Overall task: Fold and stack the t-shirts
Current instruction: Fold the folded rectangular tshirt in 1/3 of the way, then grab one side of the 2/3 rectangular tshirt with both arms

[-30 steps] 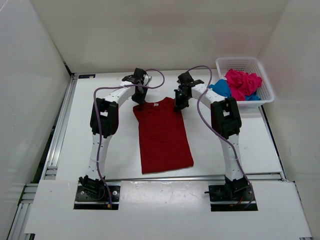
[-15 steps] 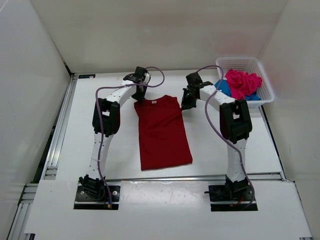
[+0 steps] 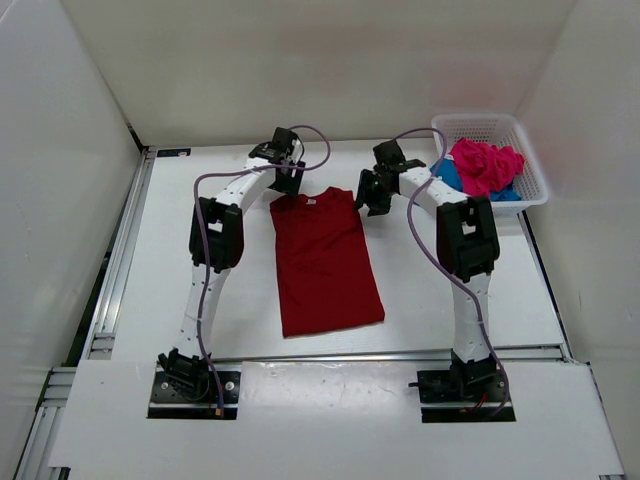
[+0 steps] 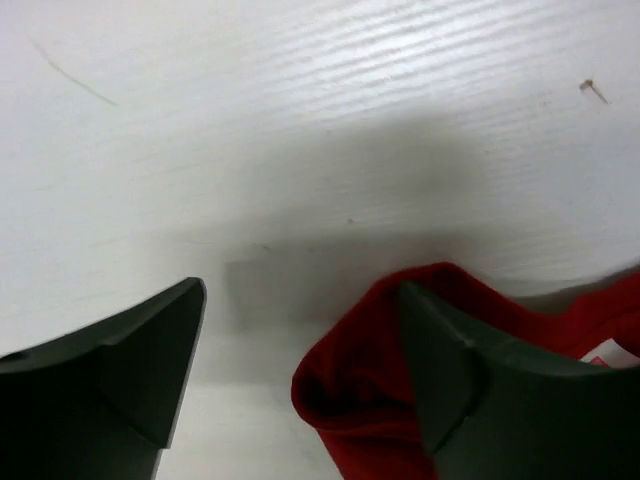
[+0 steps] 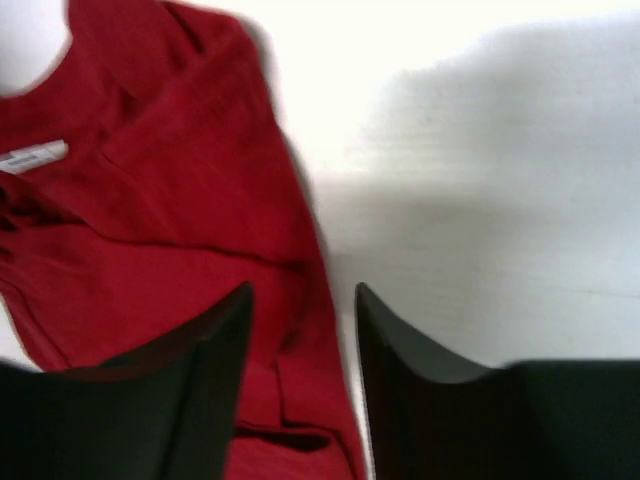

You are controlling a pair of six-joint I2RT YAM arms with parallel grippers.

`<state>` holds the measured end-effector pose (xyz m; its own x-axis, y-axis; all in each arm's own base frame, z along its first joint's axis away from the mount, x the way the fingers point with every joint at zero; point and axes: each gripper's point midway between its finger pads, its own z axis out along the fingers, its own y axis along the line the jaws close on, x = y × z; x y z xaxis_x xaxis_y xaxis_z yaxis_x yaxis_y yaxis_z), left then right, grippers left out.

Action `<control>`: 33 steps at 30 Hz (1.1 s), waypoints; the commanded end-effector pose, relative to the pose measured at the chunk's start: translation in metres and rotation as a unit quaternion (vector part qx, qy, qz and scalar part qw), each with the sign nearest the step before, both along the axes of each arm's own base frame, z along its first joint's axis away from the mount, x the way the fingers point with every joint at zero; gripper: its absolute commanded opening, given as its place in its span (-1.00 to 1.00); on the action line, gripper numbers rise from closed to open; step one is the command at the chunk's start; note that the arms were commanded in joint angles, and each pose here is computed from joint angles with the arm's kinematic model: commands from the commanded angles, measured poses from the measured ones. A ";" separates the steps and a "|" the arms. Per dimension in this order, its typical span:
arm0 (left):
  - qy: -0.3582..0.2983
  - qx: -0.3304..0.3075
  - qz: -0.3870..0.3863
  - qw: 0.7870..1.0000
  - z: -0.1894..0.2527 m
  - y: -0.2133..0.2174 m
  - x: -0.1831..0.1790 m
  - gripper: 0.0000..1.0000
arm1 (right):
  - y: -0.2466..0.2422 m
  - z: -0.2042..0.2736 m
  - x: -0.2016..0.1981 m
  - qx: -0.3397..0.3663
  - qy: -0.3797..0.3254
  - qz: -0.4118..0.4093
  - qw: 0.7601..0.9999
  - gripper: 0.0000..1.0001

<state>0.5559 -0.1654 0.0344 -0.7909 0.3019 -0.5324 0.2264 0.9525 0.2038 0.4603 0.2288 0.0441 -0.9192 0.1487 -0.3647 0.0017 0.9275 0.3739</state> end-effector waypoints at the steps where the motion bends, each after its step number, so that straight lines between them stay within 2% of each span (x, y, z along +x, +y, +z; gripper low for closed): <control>1: -0.070 0.015 0.028 0.997 0.046 0.008 0.022 1.00 | 0.011 0.026 0.012 0.029 -0.028 0.020 0.999 0.15; 6: -0.153 0.003 0.057 0.987 0.148 0.031 0.017 1.00 | -0.003 0.052 -0.008 0.024 -0.040 0.029 0.999 0.30; 8: -0.176 0.003 0.070 0.982 0.184 0.046 -0.001 1.00 | -0.009 0.052 -0.038 0.025 -0.015 0.045 0.999 0.30; 11: -0.160 -0.020 0.046 0.986 0.195 0.047 -0.038 1.00 | -0.019 0.052 -0.076 0.036 0.009 0.060 0.998 0.30; 13: -0.116 -0.037 0.012 0.993 0.180 0.044 -0.091 1.00 | -0.023 0.022 -0.124 0.043 0.066 0.079 0.994 0.30; 14: -0.080 -0.070 -0.027 0.994 0.167 0.027 -0.116 1.00 | -0.021 0.024 -0.137 0.052 0.067 0.089 0.992 0.30; 15: -0.021 -0.075 -0.058 0.995 0.142 0.020 -0.164 1.00 | -0.028 0.004 -0.165 0.050 0.101 0.094 0.989 0.30; 16: 0.018 -0.087 -0.081 0.993 0.127 0.012 -0.191 1.00 | -0.026 0.000 -0.176 0.058 0.105 0.102 0.987 0.30; 17: 0.062 -0.108 -0.110 0.986 0.113 0.000 -0.221 1.00 | -0.023 0.003 -0.187 0.067 0.102 0.112 0.986 0.30; 18: 0.099 -0.108 -0.139 0.979 0.100 -0.011 -0.252 0.97 | -0.019 0.003 -0.199 0.082 0.110 0.124 0.983 0.30; 19: 0.155 -0.099 -0.152 0.971 0.074 -0.006 -0.293 0.94 | -0.021 -0.007 -0.218 0.082 0.128 0.129 0.980 0.30; 22: 0.209 -0.073 -0.211 0.952 0.042 -0.013 -0.357 0.94 | -0.023 -0.015 -0.244 0.065 0.141 0.139 0.978 0.30; 25: 0.211 -0.069 -0.258 0.940 0.030 -0.028 -0.381 0.94 | -0.024 -0.020 -0.254 0.065 0.142 0.130 0.979 0.30; 28: 0.218 -0.064 -0.263 0.938 0.018 -0.030 -0.383 0.94 | -0.037 -0.034 -0.271 0.046 0.167 0.108 0.979 0.14; 29: 0.223 -0.062 -0.261 0.937 0.015 -0.030 -0.383 0.94 | -0.036 -0.036 -0.276 0.045 0.174 0.108 0.978 0.03; 30: 0.229 -0.051 -0.257 0.938 0.010 -0.025 -0.385 0.94 | -0.036 -0.038 -0.276 0.048 0.175 0.099 0.978 -0.26; 33: 0.256 -0.043 -0.253 0.932 -0.004 -0.015 -0.398 0.94 | -0.021 -0.044 -0.295 0.064 0.196 0.118 0.971 -0.63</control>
<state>0.1624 -0.1790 0.0363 -0.7146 0.6806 -0.1619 0.6980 0.7092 -0.0994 0.1834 0.2035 0.0148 -0.9985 -0.0524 -0.0158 -0.0530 0.8548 0.5162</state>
